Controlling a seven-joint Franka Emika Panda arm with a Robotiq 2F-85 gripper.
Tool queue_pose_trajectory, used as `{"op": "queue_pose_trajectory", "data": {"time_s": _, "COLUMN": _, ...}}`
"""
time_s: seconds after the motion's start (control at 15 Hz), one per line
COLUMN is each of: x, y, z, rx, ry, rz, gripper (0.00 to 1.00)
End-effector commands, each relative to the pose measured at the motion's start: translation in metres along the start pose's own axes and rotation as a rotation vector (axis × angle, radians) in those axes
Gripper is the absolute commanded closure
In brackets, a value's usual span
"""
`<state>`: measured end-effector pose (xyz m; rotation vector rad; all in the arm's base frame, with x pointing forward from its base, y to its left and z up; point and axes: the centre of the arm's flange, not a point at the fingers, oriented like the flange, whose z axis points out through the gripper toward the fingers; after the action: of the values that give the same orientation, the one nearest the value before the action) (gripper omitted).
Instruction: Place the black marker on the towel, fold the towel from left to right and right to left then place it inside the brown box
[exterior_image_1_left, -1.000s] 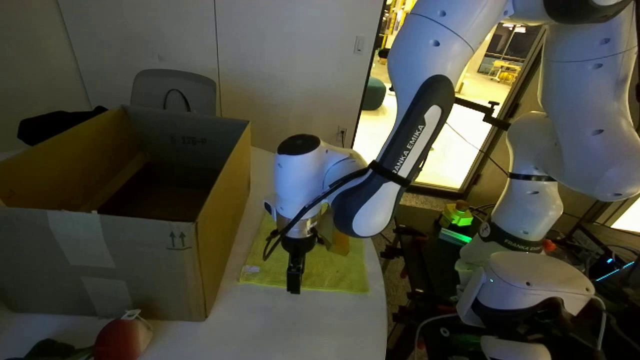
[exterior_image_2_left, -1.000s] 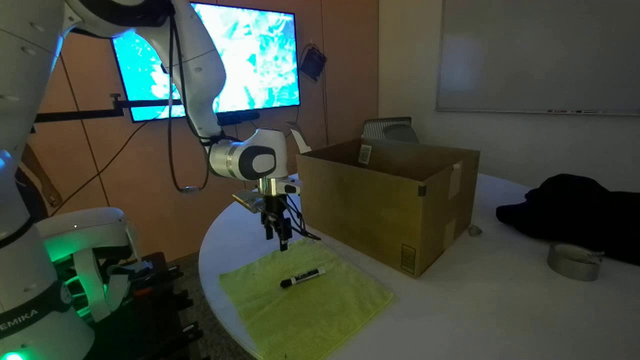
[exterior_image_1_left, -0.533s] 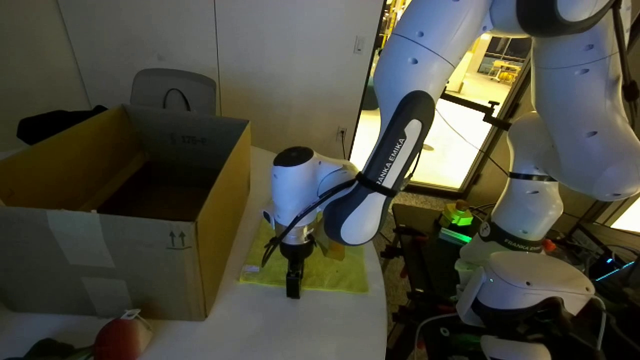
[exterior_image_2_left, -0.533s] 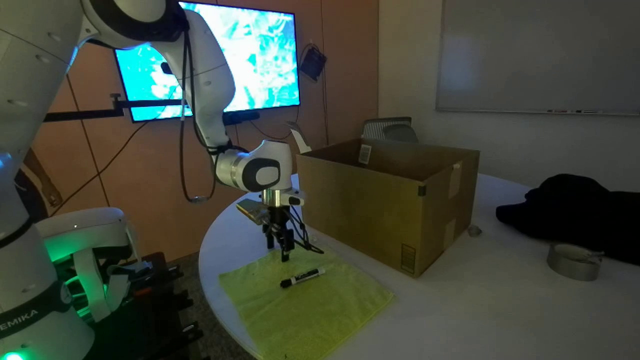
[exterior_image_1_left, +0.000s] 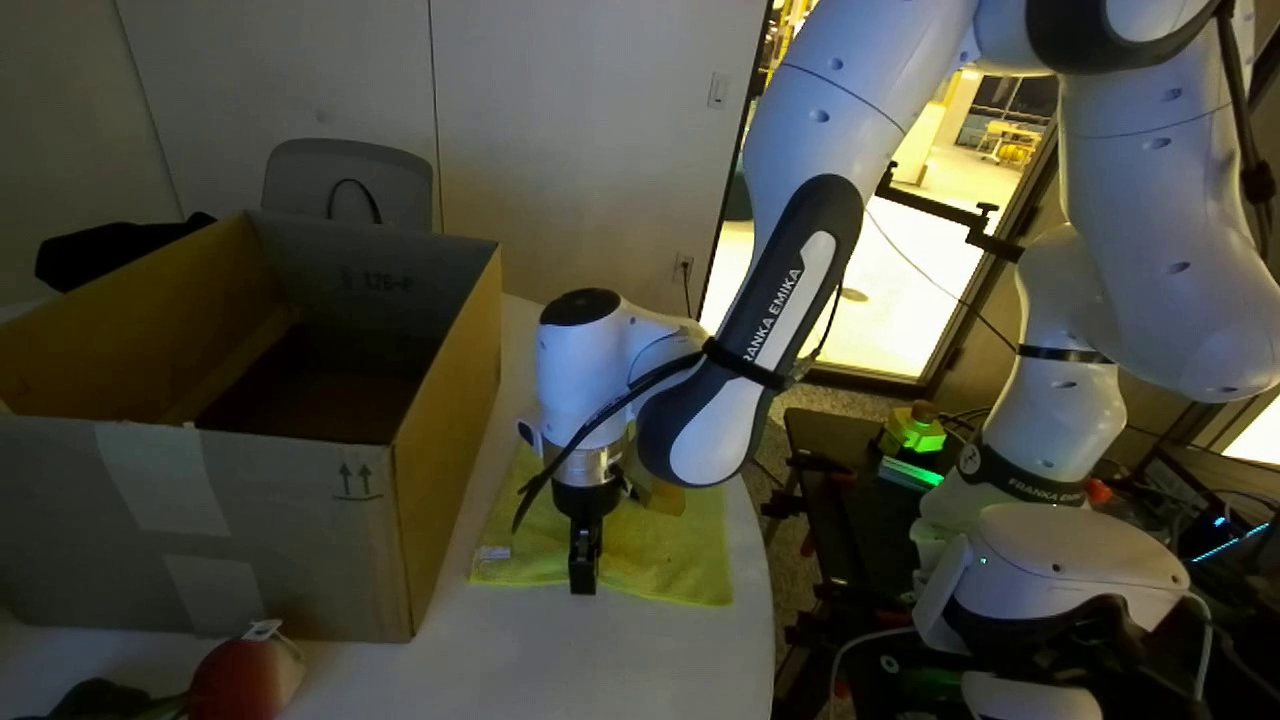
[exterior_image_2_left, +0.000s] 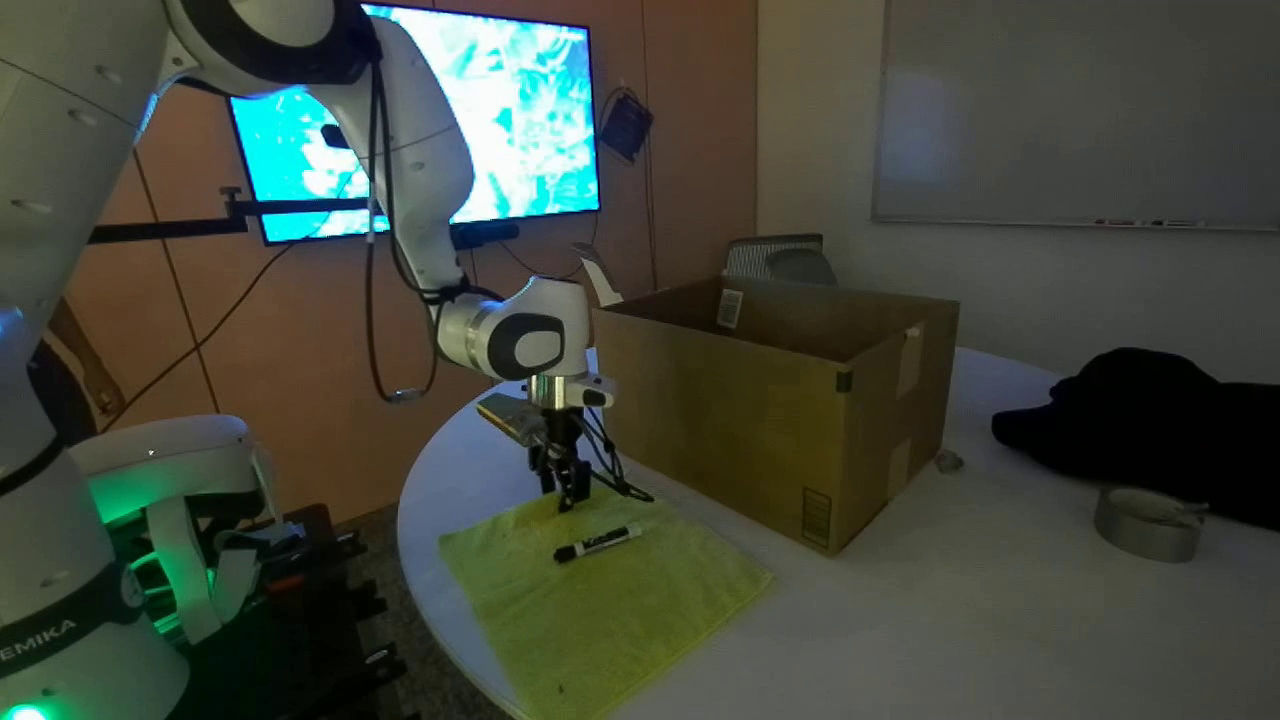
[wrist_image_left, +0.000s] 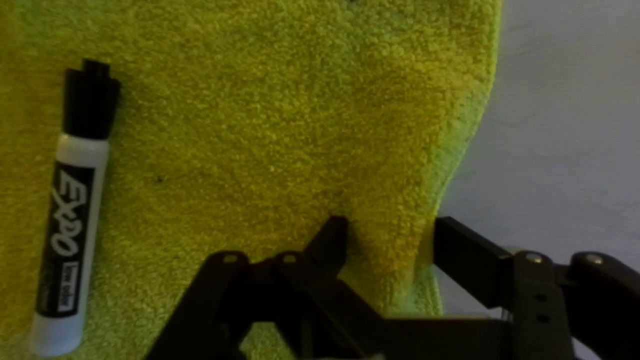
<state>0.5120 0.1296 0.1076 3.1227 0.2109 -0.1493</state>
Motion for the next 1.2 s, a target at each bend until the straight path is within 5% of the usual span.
{"op": "queue_pose_trajectory", "data": {"time_s": 0.0, "x": 0.001, "y": -0.003, "z": -0.005, "rx": 0.023, "ry": -0.017, "rz": -0.031, "gripper": 0.79}}
{"op": "queue_pose_trajectory", "data": {"time_s": 0.2, "x": -0.004, "y": -0.005, "z": -0.019, "rx": 0.023, "ry": -0.004, "rz": -0.049, "gripper": 1.0}}
{"op": "queue_pose_trajectory", "data": {"time_s": 0.67, "x": -0.024, "y": 0.02, "z": -0.073, "rx": -0.021, "ry": 0.087, "rz": 0.023, "gripper": 0.96}}
{"op": "queue_pose_trajectory", "data": {"time_s": 1.13, "x": -0.045, "y": 0.1, "z": -0.091, "rx": -0.066, "ry": 0.116, "rz": 0.355, "gripper": 0.97}}
